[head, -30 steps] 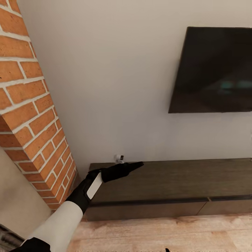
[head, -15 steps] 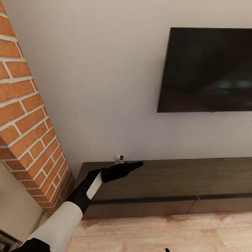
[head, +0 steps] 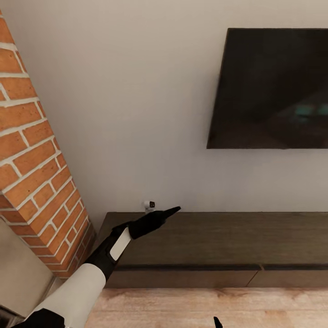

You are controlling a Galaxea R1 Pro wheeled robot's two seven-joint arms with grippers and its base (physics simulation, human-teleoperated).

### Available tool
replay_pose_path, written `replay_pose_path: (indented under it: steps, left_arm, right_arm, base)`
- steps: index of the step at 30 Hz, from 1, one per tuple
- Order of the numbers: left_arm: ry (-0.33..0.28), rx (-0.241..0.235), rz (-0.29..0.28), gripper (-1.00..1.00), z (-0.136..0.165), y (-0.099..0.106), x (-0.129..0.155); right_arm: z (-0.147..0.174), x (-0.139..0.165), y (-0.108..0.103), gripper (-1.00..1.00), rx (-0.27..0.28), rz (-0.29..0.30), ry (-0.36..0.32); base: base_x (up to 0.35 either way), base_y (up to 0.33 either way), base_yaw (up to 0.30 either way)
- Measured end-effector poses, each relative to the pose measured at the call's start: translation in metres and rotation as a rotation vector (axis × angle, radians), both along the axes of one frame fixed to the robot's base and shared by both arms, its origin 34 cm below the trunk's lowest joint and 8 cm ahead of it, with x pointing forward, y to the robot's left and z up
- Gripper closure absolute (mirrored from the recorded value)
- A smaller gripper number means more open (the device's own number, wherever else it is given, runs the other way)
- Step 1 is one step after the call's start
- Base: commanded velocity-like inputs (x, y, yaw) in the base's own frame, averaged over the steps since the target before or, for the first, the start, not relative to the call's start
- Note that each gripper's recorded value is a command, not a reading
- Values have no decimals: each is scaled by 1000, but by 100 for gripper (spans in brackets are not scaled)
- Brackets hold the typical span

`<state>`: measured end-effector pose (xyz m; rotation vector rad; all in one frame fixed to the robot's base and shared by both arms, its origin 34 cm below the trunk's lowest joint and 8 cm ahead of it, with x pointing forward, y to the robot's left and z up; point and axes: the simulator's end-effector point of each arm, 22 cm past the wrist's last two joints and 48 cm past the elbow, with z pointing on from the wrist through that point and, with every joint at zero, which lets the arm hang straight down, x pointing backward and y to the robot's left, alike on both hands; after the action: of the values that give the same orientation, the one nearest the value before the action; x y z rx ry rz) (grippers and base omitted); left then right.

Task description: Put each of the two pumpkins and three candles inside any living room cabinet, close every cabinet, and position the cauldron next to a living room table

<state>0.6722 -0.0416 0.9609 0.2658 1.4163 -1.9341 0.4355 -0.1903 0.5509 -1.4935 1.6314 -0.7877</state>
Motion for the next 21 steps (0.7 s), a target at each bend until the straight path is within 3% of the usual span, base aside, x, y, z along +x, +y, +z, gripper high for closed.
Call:
replay_pose_path:
  steps: [11,21]
  left_arm:
    - [-4,-5,4,-100,1,0,0]
    - [-11,-8,1,-100,-10,0,-1]
  right_arm:
    - [61,142,-9,-100,-11,-23,-212]
    - [62,166,-12,-100,-15,-27,-253]
  base:
    - [1,0,1]
    - [0,0,0]
